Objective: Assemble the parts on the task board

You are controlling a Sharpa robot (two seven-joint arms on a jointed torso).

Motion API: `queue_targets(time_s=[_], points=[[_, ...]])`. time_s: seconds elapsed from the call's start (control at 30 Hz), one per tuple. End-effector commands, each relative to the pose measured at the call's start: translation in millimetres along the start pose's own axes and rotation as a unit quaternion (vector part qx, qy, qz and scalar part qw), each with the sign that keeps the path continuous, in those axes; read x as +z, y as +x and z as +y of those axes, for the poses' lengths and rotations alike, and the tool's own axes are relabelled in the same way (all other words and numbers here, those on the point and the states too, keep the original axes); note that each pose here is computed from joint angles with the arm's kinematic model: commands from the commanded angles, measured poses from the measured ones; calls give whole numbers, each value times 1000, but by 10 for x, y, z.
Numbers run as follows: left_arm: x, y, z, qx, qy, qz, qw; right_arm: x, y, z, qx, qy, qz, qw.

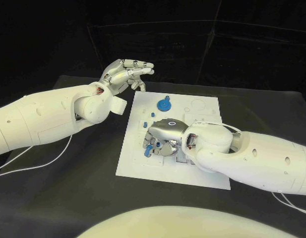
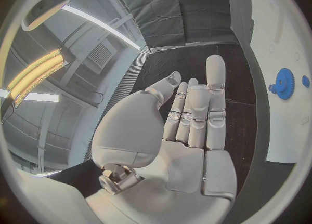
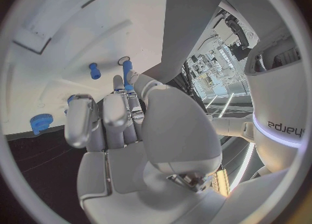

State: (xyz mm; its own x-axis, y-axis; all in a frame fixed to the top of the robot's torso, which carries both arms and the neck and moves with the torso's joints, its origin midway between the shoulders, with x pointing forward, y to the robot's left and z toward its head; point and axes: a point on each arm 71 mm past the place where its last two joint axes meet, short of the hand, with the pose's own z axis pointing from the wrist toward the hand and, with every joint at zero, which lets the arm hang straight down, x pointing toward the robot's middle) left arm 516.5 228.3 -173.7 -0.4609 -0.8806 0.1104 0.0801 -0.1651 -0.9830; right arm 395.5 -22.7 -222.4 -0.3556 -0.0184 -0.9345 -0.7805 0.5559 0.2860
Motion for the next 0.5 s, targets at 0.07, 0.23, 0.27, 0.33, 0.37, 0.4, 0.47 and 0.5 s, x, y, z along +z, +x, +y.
queue_targets(time_s=[0.07, 0.23, 0.27, 0.33, 0.37, 0.4, 0.47, 0.5], points=[[7, 10, -8, -5, 1, 6, 1000, -12, 25, -13, -20, 8, 2, 1000], [5, 2, -7, -4, 0, 5, 1000, -29, 23, -2, -23, 6, -3, 1000], [4, 1, -7, -4, 0, 5, 1000, -31, 23, -1, -23, 6, -3, 1000], [4, -1, -7, -4, 0, 5, 1000, -32, 22, 0, -23, 5, -4, 1000], [5, -1, -6, -4, 0, 5, 1000, -33, 22, 0, -23, 6, -5, 1000], [6, 0, -6, -4, -1, 5, 1000, -34, 21, 0, -23, 6, -5, 1000], [8, 3, -4, -4, -1, 6, 1000, -36, 21, -2, -25, 6, -6, 1000], [8, 4, -3, -5, -1, 6, 1000, -36, 21, -4, -25, 7, -6, 1000]])
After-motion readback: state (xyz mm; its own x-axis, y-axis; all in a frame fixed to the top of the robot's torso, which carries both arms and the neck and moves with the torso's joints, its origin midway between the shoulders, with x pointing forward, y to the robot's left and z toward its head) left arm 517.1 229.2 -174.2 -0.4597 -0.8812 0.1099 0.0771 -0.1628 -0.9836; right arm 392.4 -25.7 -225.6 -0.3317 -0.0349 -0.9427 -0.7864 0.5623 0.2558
